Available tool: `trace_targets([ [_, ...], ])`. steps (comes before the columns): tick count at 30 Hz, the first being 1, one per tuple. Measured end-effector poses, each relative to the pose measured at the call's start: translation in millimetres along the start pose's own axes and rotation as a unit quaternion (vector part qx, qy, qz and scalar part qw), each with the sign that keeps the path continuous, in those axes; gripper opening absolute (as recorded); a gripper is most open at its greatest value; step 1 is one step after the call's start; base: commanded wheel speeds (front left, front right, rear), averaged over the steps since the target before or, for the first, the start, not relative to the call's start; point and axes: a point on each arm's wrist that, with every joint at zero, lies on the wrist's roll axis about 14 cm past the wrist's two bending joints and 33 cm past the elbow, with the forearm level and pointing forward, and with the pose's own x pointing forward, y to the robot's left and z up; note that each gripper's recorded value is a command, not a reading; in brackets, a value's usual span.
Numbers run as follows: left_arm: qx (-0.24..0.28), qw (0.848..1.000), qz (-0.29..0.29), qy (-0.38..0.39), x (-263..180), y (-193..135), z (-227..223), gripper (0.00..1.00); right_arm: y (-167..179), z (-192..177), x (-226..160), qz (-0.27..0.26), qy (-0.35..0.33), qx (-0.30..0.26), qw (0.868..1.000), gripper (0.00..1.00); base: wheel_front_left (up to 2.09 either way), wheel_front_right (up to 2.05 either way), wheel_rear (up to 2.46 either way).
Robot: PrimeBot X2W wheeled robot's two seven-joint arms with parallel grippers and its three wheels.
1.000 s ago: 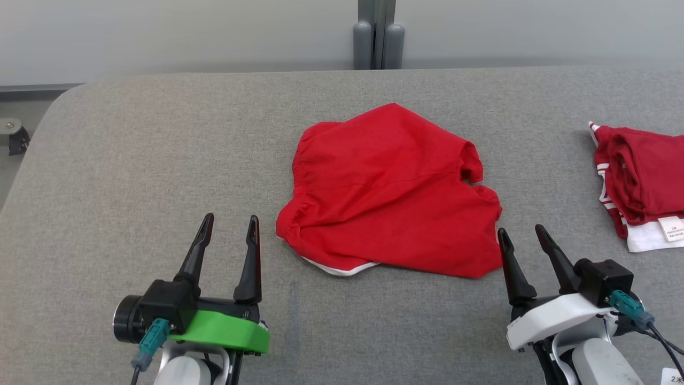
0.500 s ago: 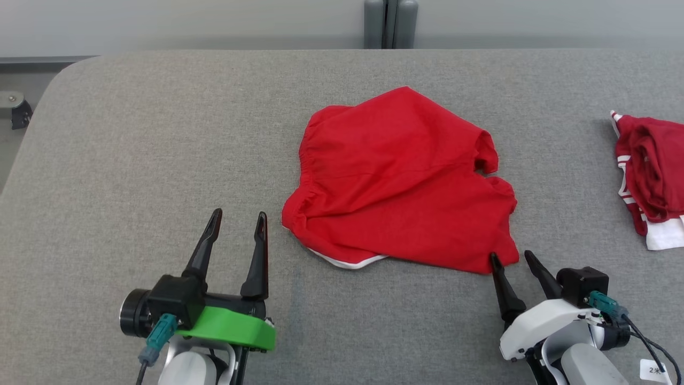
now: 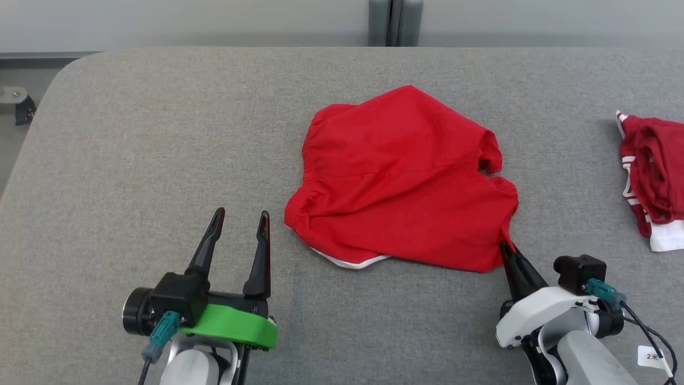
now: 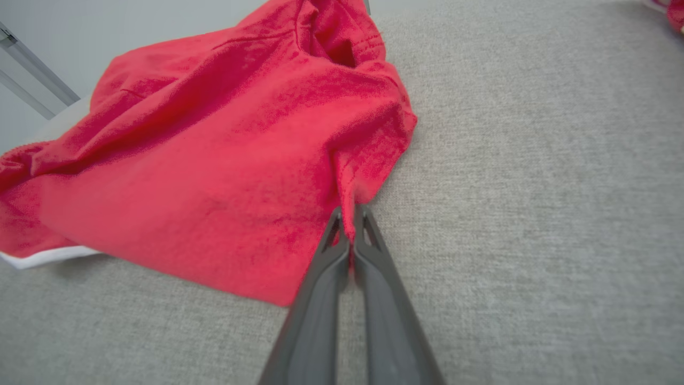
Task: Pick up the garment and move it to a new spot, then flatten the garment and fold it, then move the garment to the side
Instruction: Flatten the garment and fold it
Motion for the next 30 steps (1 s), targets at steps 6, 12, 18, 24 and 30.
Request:
trace_targets([
  [6,0.001,1.000,-0.002,-0.007,0,-2,5,1.00,6,33,0,0.012,-0.051,-0.001,0.999,0.00,0.00,0.00,0.00],
  [12,0.001,1.000,-0.007,-0.012,-1,-6,8,1.00,11,68,-3,0.023,-0.104,0.010,0.994,0.00,0.00,0.00,0.00],
  [18,0.000,1.000,-0.005,-0.008,-2,-5,6,1.00,13,90,12,0.034,-0.107,0.008,0.994,0.00,0.00,0.00,0.00],
  [24,0.002,1.000,0.007,-0.003,-5,4,3,1.00,12,89,38,0.039,-0.064,-0.005,0.997,0.00,0.00,0.00,0.00],
  [30,0.005,1.000,0.023,0.000,-7,14,2,1.00,23,70,62,0.055,-0.006,-0.018,0.998,0.00,0.00,0.00,0.00],
])
